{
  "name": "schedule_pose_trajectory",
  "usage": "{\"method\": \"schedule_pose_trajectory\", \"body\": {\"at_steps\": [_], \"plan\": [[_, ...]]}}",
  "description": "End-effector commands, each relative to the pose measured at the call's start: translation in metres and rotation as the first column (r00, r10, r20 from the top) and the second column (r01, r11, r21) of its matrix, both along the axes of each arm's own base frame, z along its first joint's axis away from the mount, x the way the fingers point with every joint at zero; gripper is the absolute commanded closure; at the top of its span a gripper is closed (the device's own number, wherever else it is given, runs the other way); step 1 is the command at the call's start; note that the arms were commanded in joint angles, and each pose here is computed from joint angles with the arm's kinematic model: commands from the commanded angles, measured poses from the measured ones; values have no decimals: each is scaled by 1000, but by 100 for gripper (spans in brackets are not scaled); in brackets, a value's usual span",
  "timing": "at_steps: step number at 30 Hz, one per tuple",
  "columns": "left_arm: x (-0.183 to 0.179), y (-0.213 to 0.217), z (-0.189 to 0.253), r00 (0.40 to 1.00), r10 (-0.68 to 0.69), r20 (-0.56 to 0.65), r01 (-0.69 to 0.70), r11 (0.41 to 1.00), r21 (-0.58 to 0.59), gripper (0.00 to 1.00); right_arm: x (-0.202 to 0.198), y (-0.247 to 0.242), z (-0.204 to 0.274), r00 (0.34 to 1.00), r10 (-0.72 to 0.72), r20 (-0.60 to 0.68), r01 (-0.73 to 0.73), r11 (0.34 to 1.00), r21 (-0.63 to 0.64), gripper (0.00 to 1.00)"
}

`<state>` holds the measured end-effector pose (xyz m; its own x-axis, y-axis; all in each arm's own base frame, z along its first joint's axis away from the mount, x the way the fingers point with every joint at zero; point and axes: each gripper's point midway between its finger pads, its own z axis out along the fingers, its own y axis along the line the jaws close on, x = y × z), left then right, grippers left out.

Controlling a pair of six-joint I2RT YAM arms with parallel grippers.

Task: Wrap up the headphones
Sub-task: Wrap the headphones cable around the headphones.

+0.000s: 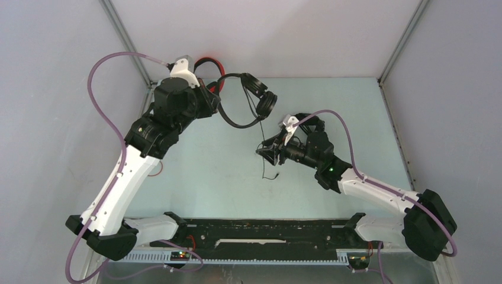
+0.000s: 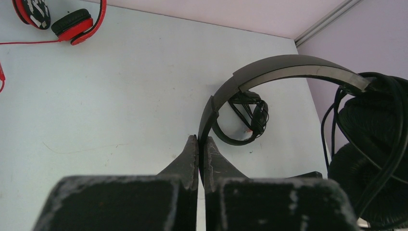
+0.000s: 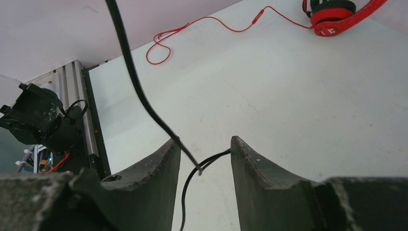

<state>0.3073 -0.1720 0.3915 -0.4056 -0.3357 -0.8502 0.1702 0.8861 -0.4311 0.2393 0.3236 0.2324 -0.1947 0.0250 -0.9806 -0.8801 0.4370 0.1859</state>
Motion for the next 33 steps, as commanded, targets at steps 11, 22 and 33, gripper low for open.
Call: {"method": "schedule_pose_trajectory", "body": {"at_steps": [11, 22, 33], "plan": [[-2, 0, 66, 992, 15, 129, 2, 991, -136, 100, -3, 10, -43, 1000, 20, 4, -20, 999, -25, 53], [-3, 2, 75, 990, 21, 141, 2, 987, -159, 100, -2, 9, -49, 992, 70, 106, -69, 998, -10, 50], [-6, 1, 73, 992, 11, 129, 10, 987, -160, 100, -13, 28, -25, 969, 154, 191, -176, 979, 104, 45]]}}
